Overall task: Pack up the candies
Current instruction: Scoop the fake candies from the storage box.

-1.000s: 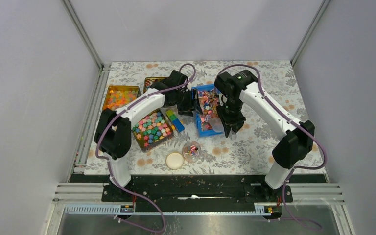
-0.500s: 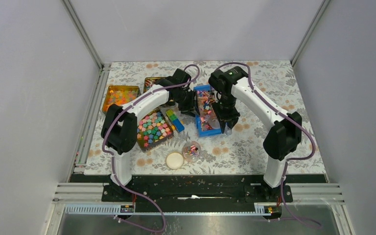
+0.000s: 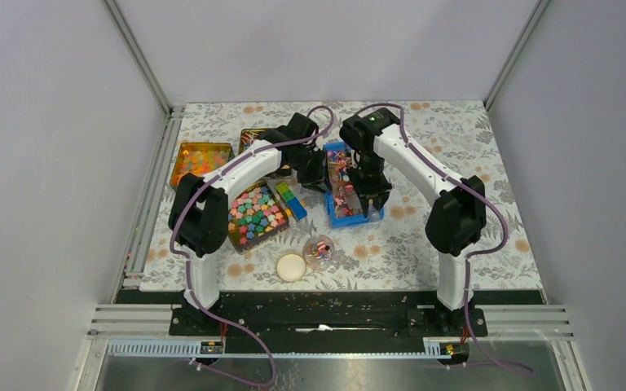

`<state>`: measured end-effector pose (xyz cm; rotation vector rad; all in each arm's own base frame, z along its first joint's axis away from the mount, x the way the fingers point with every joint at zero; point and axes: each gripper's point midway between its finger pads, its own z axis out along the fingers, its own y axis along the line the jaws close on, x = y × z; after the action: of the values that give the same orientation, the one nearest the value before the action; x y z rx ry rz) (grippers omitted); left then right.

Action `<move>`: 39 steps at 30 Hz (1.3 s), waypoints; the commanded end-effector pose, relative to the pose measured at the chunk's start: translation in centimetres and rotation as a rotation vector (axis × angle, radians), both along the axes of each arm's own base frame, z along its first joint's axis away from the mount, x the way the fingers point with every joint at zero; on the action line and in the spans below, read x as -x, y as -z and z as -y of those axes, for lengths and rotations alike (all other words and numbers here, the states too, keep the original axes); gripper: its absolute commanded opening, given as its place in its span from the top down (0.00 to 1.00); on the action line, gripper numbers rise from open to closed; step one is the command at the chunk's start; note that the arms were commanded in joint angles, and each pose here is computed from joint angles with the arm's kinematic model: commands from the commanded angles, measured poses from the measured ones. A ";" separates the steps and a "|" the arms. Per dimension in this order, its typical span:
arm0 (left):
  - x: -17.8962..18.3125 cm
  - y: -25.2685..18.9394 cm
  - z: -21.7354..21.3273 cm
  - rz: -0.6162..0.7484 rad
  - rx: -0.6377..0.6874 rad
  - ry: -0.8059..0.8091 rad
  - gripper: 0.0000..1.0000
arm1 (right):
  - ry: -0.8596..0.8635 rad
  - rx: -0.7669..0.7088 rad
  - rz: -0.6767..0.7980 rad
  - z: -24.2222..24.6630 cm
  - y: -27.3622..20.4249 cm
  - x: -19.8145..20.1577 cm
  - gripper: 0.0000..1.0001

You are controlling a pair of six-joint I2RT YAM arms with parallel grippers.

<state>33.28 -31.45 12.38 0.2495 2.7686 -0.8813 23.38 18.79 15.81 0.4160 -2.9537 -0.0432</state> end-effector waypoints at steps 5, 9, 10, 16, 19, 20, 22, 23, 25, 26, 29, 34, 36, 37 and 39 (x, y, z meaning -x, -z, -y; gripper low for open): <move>0.4 -1.1 0.2 -0.001 0.026 0.036 0.83 | -0.002 0.074 -0.026 0.3 0.4 -1.3 1.00; 0.7 -1.1 0.1 -0.005 0.029 0.038 0.84 | -0.019 0.054 0.034 -0.2 1.1 -2.8 1.00; 0.8 -1.2 0.1 -0.004 0.031 0.039 0.84 | -0.023 0.049 0.058 -0.3 1.5 -3.3 1.00; 1.1 -1.3 0.0 -0.007 0.040 0.040 0.84 | -0.039 0.001 0.156 -1.0 2.9 -4.8 1.00; 1.3 -1.1 0.1 -0.015 0.043 0.042 0.84 | -0.045 -0.027 0.199 -1.2 3.7 -5.1 1.00; 1.3 -1.1 0.0 -0.015 0.043 0.041 0.84 | -0.050 -0.034 0.209 -1.2 3.9 -5.1 1.00; 1.2 -1.2 0.1 -0.010 0.047 0.041 0.84 | -0.053 -0.038 0.217 -1.2 4.5 -5.2 1.00; 1.2 -1.3 0.1 -0.008 0.049 0.042 0.84 | -0.055 -0.035 0.213 -1.2 4.7 -5.3 1.00; 1.2 -1.3 0.2 -0.008 0.051 0.043 0.84 | -0.057 -0.037 0.211 -1.4 4.8 -5.4 1.00; 1.2 -1.4 0.2 -0.006 0.052 0.043 0.84 | -0.055 -0.039 0.216 -1.4 4.9 -5.5 1.00; 1.2 -1.5 0.2 -0.003 0.052 0.043 0.84 | -0.055 -0.052 0.234 -1.6 4.9 -5.8 1.00; 1.0 -2.2 -0.3 0.034 0.042 0.038 0.72 | -0.063 -0.069 0.267 -1.5 4.7 -5.7 1.00; 0.7 -2.6 -0.6 0.064 0.035 0.030 0.62 | -0.067 -0.060 0.286 -1.1 4.7 -5.7 1.00; 0.6 -3.0 -0.7 0.081 0.035 0.024 0.58 | -0.069 -0.056 0.296 -0.9 4.7 -5.8 1.00; 0.4 -3.6 -1.1 0.112 0.035 0.009 0.50 | -0.075 -0.055 0.307 -0.7 4.7 -5.7 1.00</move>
<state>32.77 -30.84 12.37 0.2639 2.7675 -0.8879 26.78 19.60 10.20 0.5414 -3.0992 -0.0681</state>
